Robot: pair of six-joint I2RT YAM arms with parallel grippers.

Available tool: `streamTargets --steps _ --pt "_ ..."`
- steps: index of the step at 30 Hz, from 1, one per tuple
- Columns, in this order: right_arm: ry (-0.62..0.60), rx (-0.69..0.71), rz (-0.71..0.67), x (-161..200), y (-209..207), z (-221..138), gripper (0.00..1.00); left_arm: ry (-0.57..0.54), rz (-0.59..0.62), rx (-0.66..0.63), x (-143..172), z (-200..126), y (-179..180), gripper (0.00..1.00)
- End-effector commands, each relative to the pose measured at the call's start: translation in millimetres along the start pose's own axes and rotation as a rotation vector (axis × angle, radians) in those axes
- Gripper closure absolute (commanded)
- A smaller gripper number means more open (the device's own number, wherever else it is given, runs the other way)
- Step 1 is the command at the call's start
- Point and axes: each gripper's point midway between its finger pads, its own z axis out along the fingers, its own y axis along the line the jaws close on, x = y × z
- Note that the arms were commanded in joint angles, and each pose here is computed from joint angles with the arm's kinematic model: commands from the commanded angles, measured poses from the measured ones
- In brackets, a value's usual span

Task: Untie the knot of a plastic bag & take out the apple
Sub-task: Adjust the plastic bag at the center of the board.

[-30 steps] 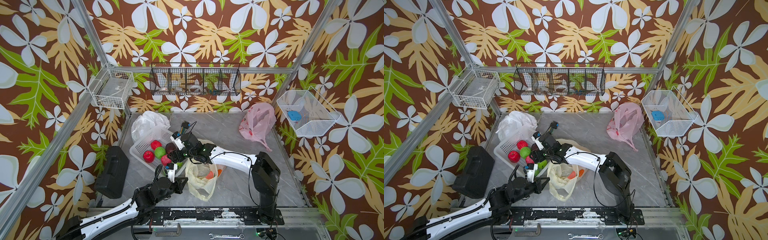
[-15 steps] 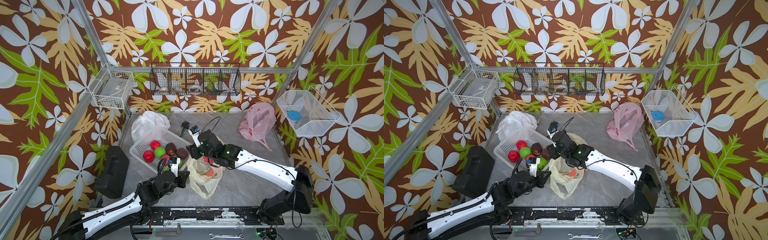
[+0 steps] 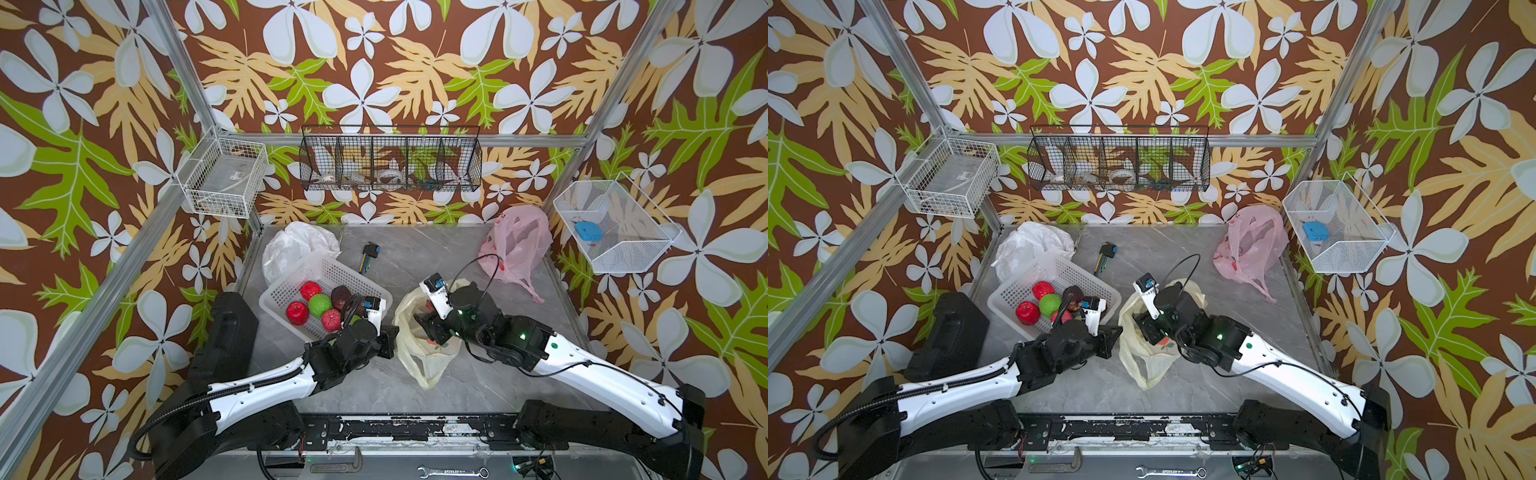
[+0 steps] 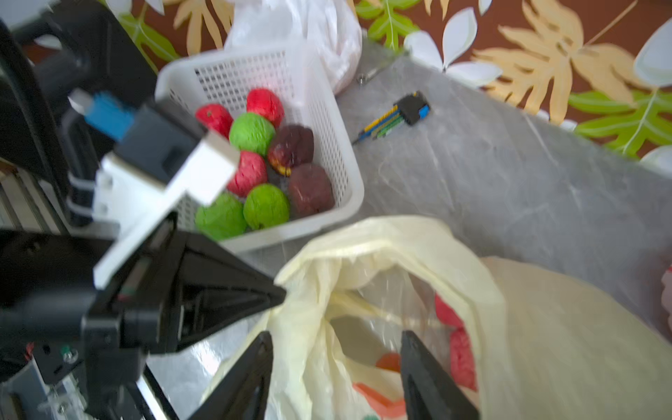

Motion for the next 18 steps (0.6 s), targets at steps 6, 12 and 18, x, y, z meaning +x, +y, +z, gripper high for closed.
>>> streamTargets --steps 6,12,18 --pt "-0.069 0.011 0.261 48.5 -21.2 -40.3 0.28 0.123 0.067 0.108 13.5 37.4 -31.0 0.94" --pt "-0.114 -0.062 0.336 67.1 -21.0 -74.9 0.27 0.147 0.094 0.126 13.5 50.2 -39.8 1.00" --pt "-0.129 -0.091 0.388 68.5 -21.6 -96.9 0.24 0.118 0.135 0.051 2.7 55.0 -32.3 1.00"
